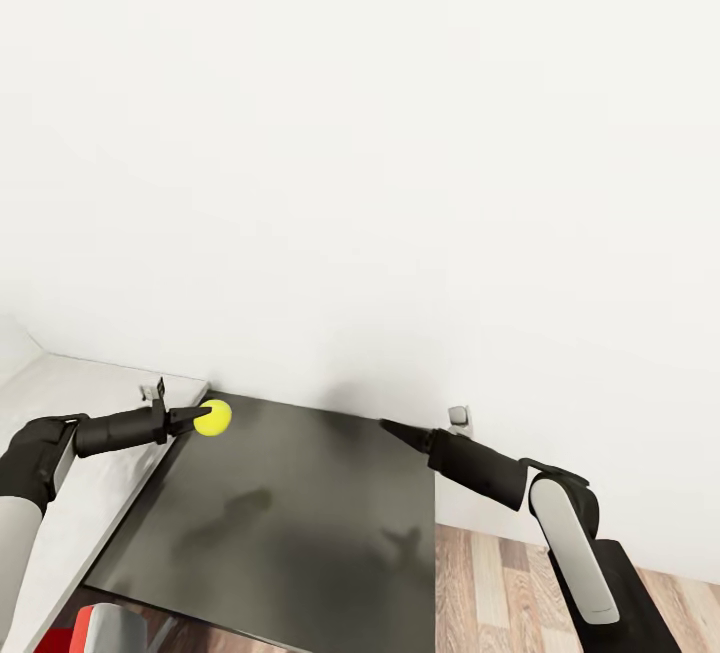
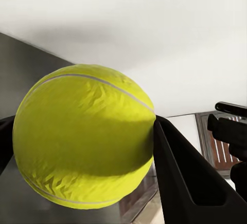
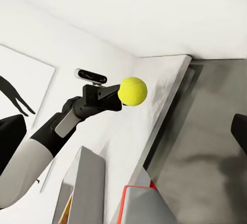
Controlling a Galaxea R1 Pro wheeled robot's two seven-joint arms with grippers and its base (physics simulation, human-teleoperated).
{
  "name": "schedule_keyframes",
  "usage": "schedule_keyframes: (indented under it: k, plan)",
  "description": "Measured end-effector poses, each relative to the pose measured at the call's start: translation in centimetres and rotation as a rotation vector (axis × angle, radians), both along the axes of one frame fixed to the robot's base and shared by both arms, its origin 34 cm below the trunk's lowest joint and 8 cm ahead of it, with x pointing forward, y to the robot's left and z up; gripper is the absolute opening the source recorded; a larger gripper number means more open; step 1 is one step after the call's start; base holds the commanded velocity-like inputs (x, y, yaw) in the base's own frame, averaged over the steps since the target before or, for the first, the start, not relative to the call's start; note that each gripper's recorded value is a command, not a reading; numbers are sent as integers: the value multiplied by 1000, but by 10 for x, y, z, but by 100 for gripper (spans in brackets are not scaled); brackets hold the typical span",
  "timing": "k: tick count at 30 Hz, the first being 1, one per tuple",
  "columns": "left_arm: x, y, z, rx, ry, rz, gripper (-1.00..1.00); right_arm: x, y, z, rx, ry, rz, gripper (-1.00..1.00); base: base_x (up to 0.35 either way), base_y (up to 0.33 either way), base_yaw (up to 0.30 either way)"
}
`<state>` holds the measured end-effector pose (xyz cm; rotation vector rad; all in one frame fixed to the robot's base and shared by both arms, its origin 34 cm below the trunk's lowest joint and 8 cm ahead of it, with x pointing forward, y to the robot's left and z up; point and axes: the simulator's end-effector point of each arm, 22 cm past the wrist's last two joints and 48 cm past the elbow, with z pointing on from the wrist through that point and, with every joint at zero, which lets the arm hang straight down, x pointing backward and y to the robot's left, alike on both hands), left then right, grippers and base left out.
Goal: Put all the toys in the child's room - the three board games (two on the bed and one on the table), the two jigsaw puzzles on the table, and the tennis ball on the table - inside the toy box on the table in the child's room.
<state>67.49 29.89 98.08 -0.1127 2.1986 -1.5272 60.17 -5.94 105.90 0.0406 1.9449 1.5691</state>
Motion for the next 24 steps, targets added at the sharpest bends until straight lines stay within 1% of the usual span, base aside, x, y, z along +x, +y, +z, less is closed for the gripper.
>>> schedule_keyframes:
  k: [10,11,12,15,17,20,24]
  plan:
    - [0,0,0,-1,0,1,-100,1,-1,-2,-6,4,-4,100,0,0,0]
    - [0,0,0,-1,0,1,-100,1,-2,-5,-16,13,-7,100,0,0,0]
    - [0,0,0,-1,0,1,-100,3,-4,-10,-38,27,-16,100,0,0,0]
    - [0,0,0,0,0,0,-100,10,-12,-34,-137,96,-56,100,0,0,0]
    - [0,0,0,-1,0,1,-100,11,-14,-40,-158,120,-65,100,0,0,0]
    - [0,0,1,-2,-2,3,-100,11,-13,-42,-159,138,-68,100,0,0,0]
    - [0,1,1,-2,-3,4,-100,12,-12,-42,-158,141,-71,100,-45,0,0]
